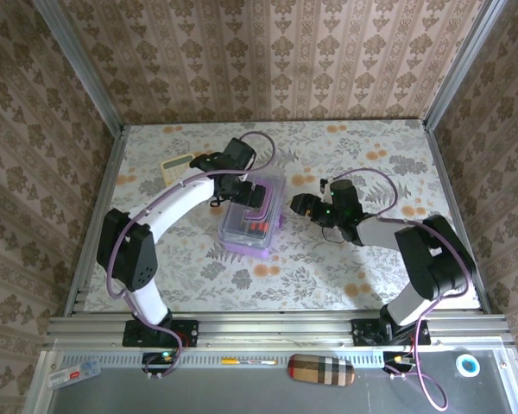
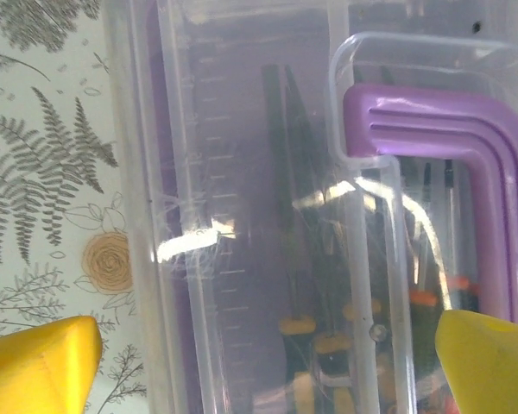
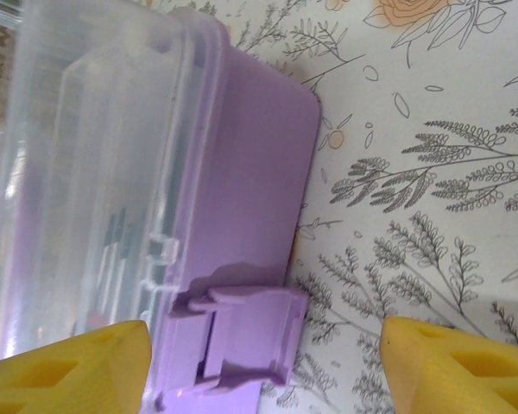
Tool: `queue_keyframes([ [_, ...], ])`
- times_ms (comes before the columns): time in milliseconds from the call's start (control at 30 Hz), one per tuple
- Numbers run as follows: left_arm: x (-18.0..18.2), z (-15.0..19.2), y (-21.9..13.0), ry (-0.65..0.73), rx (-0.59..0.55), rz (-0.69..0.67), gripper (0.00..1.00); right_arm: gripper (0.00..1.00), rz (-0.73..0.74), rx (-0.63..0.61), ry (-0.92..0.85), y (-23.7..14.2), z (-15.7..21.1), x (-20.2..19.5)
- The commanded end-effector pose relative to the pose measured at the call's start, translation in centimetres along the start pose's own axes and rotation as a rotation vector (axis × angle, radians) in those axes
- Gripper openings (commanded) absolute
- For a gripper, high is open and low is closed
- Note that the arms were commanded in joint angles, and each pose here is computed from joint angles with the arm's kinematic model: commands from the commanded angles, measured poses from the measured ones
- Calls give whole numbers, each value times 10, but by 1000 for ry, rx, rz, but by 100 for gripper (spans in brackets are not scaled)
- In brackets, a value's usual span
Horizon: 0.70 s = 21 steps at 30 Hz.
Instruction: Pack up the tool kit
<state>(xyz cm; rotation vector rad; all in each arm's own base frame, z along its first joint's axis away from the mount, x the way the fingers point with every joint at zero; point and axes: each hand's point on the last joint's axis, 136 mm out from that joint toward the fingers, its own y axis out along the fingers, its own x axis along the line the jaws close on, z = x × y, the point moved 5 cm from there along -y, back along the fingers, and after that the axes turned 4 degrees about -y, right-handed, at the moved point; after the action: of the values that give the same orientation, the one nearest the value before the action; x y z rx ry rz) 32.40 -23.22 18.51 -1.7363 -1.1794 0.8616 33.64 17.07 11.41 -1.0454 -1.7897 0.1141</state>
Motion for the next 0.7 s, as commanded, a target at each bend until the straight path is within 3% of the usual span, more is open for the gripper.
queue_keyframes([
  [0, 7, 10, 22, -18, 101, 62, 95, 73, 5, 19, -42, -19, 3, 7],
  [233, 30, 10, 41, -90, 137, 116, 68, 75, -56, 54, -15, -24, 15, 12],
  [467, 47, 10, 54, -155, 158, 206, 63, 78, -197, 100, 49, 5, 19, 12],
  [667, 56, 14, 60, -145, 174, 162, 63, 80, -313, 94, 147, 34, 17, 7],
])
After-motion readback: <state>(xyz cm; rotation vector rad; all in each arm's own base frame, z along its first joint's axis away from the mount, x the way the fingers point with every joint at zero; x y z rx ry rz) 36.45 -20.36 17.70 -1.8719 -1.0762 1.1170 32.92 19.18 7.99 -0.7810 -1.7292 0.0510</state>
